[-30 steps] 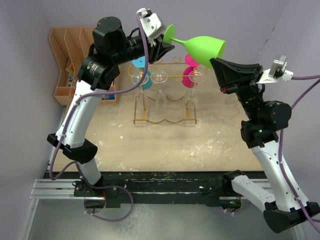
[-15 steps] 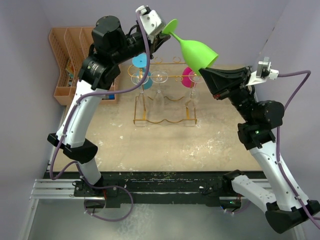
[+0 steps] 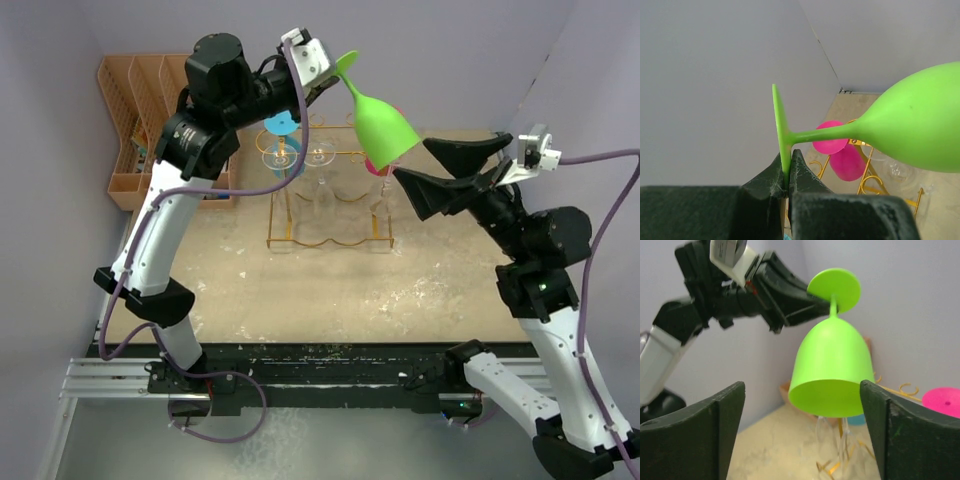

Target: Place the wine glass upside down on the wine glass rack

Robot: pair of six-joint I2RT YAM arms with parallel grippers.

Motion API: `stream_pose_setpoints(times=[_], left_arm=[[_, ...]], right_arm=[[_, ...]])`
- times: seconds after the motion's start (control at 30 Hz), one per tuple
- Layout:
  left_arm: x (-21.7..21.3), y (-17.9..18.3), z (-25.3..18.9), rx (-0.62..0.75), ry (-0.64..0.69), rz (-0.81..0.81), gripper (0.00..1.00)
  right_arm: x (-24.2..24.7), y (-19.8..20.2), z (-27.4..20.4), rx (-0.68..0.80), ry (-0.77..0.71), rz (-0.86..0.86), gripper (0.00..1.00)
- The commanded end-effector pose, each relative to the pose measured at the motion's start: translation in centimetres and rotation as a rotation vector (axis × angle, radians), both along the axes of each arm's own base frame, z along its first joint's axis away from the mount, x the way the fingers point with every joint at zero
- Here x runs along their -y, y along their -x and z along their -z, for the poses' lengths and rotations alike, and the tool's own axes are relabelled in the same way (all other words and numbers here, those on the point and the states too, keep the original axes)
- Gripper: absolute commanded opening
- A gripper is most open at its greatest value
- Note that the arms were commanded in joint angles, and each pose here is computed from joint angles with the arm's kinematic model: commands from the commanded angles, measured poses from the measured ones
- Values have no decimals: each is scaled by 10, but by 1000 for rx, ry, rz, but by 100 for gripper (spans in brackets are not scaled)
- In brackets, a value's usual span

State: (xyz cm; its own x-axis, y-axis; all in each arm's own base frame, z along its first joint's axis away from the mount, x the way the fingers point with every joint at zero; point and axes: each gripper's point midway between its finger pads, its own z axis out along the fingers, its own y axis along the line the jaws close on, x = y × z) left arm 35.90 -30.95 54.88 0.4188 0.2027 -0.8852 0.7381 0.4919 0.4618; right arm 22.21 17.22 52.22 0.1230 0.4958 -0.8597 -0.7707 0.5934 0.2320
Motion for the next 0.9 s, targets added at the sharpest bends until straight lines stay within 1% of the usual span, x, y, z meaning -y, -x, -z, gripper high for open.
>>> stream_pose_setpoints(times=[0.0, 0.07, 0.13, 0.2, 0.23, 0.3, 0.37, 0.4, 0.43, 0.5, 0.53, 0.57, 0.7, 0.87], left_arm=[[-10, 30, -23, 182, -69, 66, 0], [-6, 38, -15, 248, -140, 76, 0], [3, 46, 1, 304, -228, 101, 0], [10, 59, 8, 378, -290, 130, 0], [13, 64, 11, 402, -308, 137, 0], [18, 72, 14, 441, -337, 149, 0], [20, 75, 13, 476, -353, 143, 0], [20, 75, 12, 491, -358, 137, 0], [20, 75, 11, 503, -362, 130, 0], [19, 73, 9, 519, -363, 109, 0], [18, 72, 9, 524, -365, 101, 0], [16, 72, 8, 530, -367, 91, 0], [13, 71, 10, 557, -390, 72, 0], [16, 73, 8, 569, -389, 80, 0]], right_arm=[[-4, 27, 11, 2, 258, -48, 100], [1, 38, -9, 63, 282, -29, 100], [0, 41, -25, 77, 270, -40, 100], [0, 28, -37, 58, 269, -16, 100], [-3, 15, -37, 33, 277, -2, 100], [-11, -7, -32, -27, 292, -13, 95], [-22, -24, -26, -63, 288, -46, 85], [-27, -27, -25, -70, 282, -68, 78], [-30, -31, -25, -76, 277, -83, 69], [-34, -39, -18, -102, 280, -89, 47], [-34, -41, -15, -108, 279, -85, 39], [-33, -42, -11, -117, 276, -83, 35], [-32, -40, -1, -140, 274, -77, 43], [-42, -38, 9, -158, 264, -149, 46]])
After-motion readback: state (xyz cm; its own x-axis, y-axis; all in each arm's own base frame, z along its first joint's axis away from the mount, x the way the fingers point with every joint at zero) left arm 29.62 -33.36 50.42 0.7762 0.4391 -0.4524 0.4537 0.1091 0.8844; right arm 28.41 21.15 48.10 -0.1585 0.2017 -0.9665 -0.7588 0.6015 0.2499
